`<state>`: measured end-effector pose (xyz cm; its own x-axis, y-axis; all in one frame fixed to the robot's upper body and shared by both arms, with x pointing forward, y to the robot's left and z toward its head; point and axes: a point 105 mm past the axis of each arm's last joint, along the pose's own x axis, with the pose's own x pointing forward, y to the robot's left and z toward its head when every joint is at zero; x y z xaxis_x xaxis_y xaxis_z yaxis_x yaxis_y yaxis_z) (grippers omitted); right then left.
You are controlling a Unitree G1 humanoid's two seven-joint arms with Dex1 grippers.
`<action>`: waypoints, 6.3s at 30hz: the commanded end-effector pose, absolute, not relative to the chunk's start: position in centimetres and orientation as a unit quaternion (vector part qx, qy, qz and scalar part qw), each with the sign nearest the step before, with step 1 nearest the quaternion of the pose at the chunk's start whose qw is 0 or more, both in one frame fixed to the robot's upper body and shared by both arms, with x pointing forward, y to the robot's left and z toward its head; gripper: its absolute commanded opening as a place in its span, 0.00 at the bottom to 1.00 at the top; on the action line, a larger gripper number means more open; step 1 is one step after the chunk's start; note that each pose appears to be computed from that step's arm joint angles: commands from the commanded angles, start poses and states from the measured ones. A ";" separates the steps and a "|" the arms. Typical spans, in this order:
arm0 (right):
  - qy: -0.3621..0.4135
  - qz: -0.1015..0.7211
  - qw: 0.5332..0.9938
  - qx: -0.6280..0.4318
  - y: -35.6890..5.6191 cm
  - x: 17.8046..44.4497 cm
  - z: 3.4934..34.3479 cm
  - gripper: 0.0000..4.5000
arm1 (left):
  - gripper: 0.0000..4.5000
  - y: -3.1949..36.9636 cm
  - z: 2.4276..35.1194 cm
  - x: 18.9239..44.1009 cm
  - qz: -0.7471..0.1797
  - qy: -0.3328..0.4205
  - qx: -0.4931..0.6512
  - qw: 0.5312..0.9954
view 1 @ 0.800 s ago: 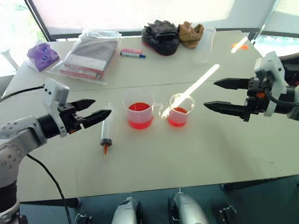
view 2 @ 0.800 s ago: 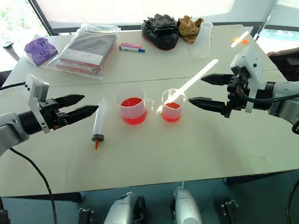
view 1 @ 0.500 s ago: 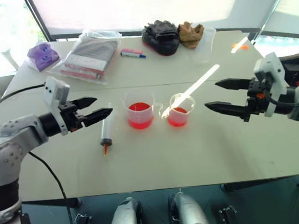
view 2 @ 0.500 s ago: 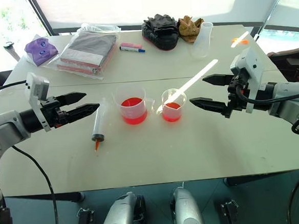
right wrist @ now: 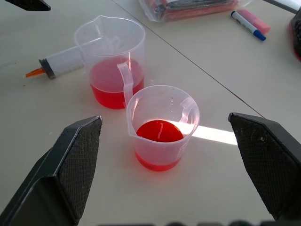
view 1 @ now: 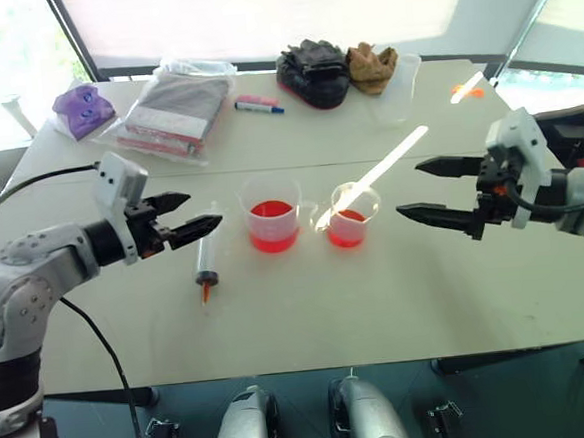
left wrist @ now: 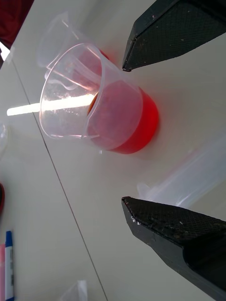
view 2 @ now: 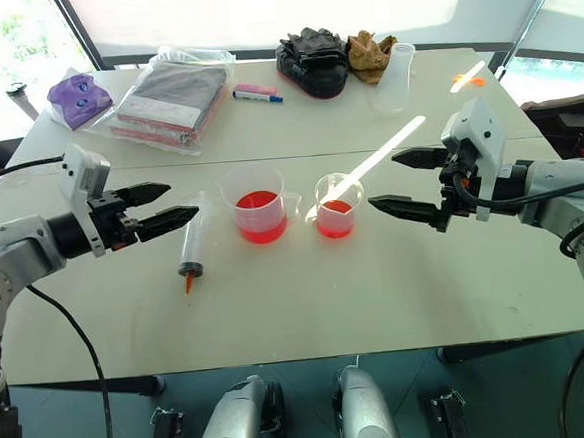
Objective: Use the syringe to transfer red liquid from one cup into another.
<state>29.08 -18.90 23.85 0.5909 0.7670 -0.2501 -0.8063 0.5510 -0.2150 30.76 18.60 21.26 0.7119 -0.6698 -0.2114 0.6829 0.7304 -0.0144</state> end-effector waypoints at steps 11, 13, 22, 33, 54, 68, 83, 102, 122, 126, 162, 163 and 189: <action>-0.031 0.582 0.794 -0.175 -12.5 25.4 28.7 1.00 | 1.00 21.5 22.6 33.6 -0.258 0.222 0.013 0.940; -0.038 0.594 0.782 -0.186 -11.6 24.8 29.0 1.00 | 1.00 21.6 21.4 33.9 -0.227 0.281 0.025 0.932; -0.052 0.590 0.783 -0.191 -10.5 25.4 28.6 1.00 | 1.00 19.6 19.6 36.3 -0.186 0.393 -0.003 0.901; -0.071 0.566 0.805 -0.162 -10.2 25.9 27.7 1.00 | 1.00 19.7 18.0 37.5 -0.126 0.468 0.056 0.873; -0.065 0.534 0.830 -0.150 -10.9 25.8 27.0 1.00 | 1.00 19.8 16.7 37.2 -0.137 0.483 0.044 0.864; -0.066 0.524 0.838 -0.141 -10.8 26.4 26.4 1.00 | 1.00 17.4 20.0 36.0 -0.265 0.457 -0.034 0.849; -0.075 0.505 0.850 -0.130 -10.8 26.5 26.3 1.00 | 1.00 14.1 16.0 37.8 -0.227 0.483 -0.014 0.846; -0.080 0.495 0.857 -0.119 -10.6 26.5 26.2 1.00 | 1.00 16.1 12.7 40.0 -0.125 0.482 0.028 0.867; -0.079 0.495 0.857 -0.119 -10.7 26.7 26.2 1.00 | 0.36 17.9 11.4 38.6 -0.092 0.506 0.011 0.857; -0.075 0.495 0.858 -0.116 -11.0 26.7 26.2 1.00 | 0.36 18.6 15.1 39.0 -0.094 0.473 -0.018 0.876; -0.264 0.328 0.891 -0.173 -12.3 29.1 35.2 1.00 | 0.36 7.4 31.9 37.8 -0.544 -0.156 -0.017 0.824; -0.263 0.330 0.889 -0.178 -12.2 29.2 35.1 1.00 | 0.36 7.3 31.5 37.9 -0.543 -0.154 -0.021 0.825; -0.229 0.321 0.843 -0.365 -6.9 34.8 31.4 1.00 | 0.36 5.9 24.9 38.3 -0.524 -0.141 0.011 0.840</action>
<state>34.94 -7.05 29.61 0.6971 0.7110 0.0930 -0.4444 0.5302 -0.7220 38.67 6.01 23.48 0.4240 -0.8858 0.1886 0.8860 0.4489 0.1164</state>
